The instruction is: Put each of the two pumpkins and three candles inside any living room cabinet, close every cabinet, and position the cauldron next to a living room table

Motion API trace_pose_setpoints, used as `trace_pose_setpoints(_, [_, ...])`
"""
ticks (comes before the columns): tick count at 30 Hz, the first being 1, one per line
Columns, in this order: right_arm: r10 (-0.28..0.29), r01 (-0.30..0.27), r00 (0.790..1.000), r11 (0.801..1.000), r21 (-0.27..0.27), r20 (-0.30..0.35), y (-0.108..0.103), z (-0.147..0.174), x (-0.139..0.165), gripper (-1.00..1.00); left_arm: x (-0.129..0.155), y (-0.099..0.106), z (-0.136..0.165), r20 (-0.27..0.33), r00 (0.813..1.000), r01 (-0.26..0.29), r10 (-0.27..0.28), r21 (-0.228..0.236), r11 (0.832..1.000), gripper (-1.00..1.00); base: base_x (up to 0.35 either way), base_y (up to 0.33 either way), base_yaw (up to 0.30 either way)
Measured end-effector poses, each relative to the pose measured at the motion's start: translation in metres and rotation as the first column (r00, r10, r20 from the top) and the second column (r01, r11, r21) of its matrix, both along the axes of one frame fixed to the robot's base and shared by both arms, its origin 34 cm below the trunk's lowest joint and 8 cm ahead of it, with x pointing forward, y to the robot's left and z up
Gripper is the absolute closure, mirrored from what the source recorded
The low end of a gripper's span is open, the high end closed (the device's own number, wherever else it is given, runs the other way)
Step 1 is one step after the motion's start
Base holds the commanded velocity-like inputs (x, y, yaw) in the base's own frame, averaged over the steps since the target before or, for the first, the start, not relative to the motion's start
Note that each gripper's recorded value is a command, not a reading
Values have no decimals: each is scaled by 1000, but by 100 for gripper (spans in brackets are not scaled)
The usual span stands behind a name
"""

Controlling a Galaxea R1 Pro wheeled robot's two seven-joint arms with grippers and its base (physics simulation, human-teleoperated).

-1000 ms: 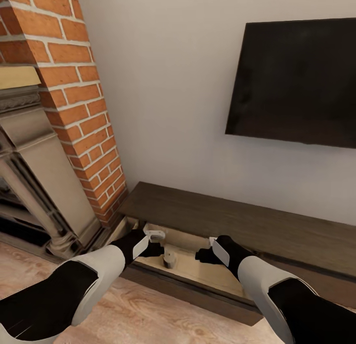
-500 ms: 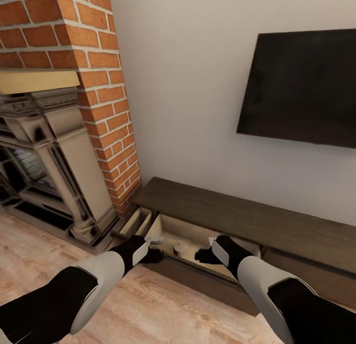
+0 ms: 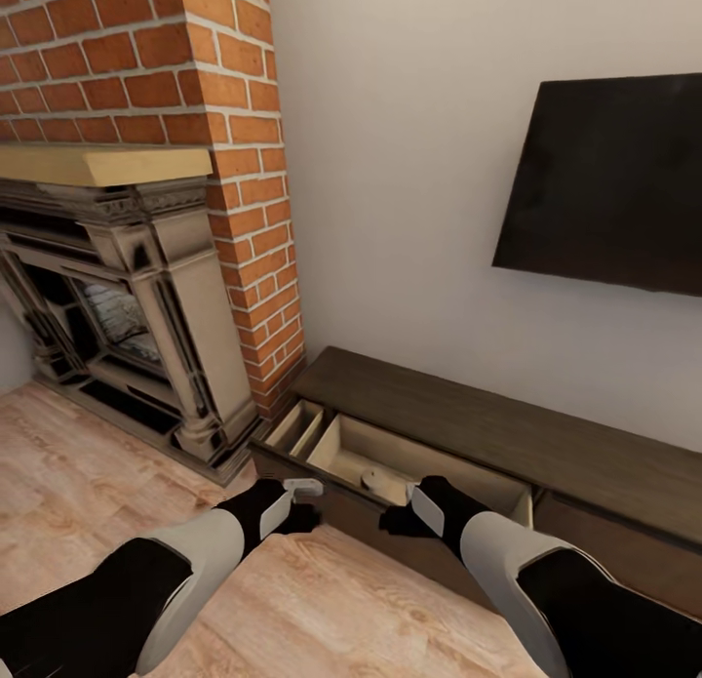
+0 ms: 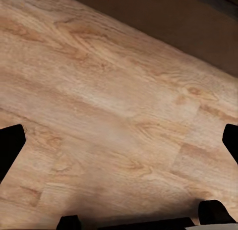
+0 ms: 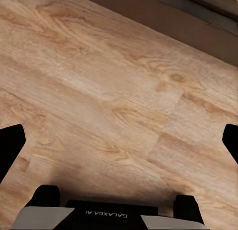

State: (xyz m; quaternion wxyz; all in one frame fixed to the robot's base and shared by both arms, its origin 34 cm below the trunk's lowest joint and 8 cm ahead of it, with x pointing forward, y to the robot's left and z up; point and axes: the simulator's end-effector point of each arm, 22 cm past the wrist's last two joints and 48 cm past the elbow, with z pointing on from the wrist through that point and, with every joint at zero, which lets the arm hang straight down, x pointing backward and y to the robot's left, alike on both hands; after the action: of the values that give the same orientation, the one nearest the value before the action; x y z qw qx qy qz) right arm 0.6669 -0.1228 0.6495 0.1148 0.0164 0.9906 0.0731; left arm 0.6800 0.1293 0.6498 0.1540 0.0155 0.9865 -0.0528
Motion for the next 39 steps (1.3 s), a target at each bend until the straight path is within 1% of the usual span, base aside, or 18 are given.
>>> trace_pose_setpoints(5, [2, -2, 1000, 1000, -5, -15, 0, -2, -8, -100, -6, 2, -3, 1, 1000, -5, 5, 5, 1000, -100, -3, 0, 174])
trace_pose_setpoints(6, [2, -2, 1000, 1000, -9, -26, -1, -4, -12, -100, -12, 4, -7, -9, 1000, -7, 8, 7, 1000, -100, -1, 0, 174])
trace_pose_setpoints(8, [1, -2, 998, 1000, -13, -57, -3, -15, -30, -100, -35, 5, -23, -37, 999, -19, 19, 4, 1000, -100, 0, 0, 174])
trace_pose_setpoints(9, [4, -5, 997, 1000, -15, -72, -3, -21, -40, -100, -41, 7, -28, -33, 999, -27, 27, 3, 1000, -100, 0, 0, 174])
trace_pose_setpoints(12, [16, -19, 996, 999, -27, -88, -5, -29, -54, -100, -46, 11, -34, -8, 999, -42, 42, 3, 999, -100, 0, 0, 174])
trace_pose_setpoints(13, [51, -57, 993, 997, -58, -105, -11, -39, -69, -100, -49, 19, -41, 24, 998, -60, 60, 7, 998, -100, 0, 0, 174])
trace_pose_setpoints(16, [119, -134, 984, 984, -114, -130, -22, -52, -93, -100, -49, 28, -44, 61, 993, -97, 97, 1, 995, -100, 0, 0, 174])
trace_pose_setpoints(18, [140, -161, 977, 979, -128, -158, -26, -63, -115, -100, -50, 33, -45, 69, 985, -154, 156, -25, 988, -100, 0, 0, 174])
trace_pose_setpoints(19, [144, -166, 976, 978, -129, -164, -26, -66, -120, -100, -52, 34, -46, 69, 983, -170, 172, -34, 985, -100, 0, 0, 174])
trace_pose_setpoints(21, [147, -171, 974, 976, -132, -171, -28, -69, -128, -100, -55, 34, -48, 66, 977, -199, 202, -49, 979, -100, 0, 0, 174])
trace_pose_setpoints(22, [148, -172, 974, 976, -134, -172, -29, -72, -133, -100, -59, 35, -50, 62, 972, -224, 227, -61, 973, -100, 0, 0, 174])
trace_pose_setpoints(25, [145, -166, 977, 977, -136, -155, -30, -80, -143, -100, -64, 36, -53, 64, 962, -259, 264, -78, 963, -100, 0, 0, 174])
trace_pose_setpoints(28, [137, -159, 979, 977, -142, -152, -36, -87, -155, -100, -65, 37, -53, 73, 958, -271, 277, -83, 959, -100, 0, 0, 174])
trace_pose_setpoints(30, [124, -150, 979, 976, -158, -161, -51, -95, -169, -100, -71, 37, -56, 70, 956, -278, 284, -84, 957, -100, 0, 0, 174])
trace_pose_setpoints(36, [109, -143, 975, 975, -169, -195, -66, -111, -207, -100, -89, 37, -64, 51, 956, -283, 287, -79, 956, -100, 0, 0, 174])
trace_pose_setpoints(37, [106, -140, 976, 975, -172, -192, -69, -112, -209, -100, -91, 37, -65, 49, 957, -283, 287, -78, 956, -100, 0, 0, 174])
trace_pose_setpoints(38, [95, -127, 981, 974, -188, -171, -81, -116, -211, -100, -101, 38, -70, 36, 957, -285, 288, -74, 956, -100, 0, 0, 174])
trace_pose_setpoints(39, [90, -122, 982, 974, -192, -163, -85, -116, -210, -100, -103, 38, -70, 34, 957, -285, 288, -73, 956, -100, 0, 0, 174])
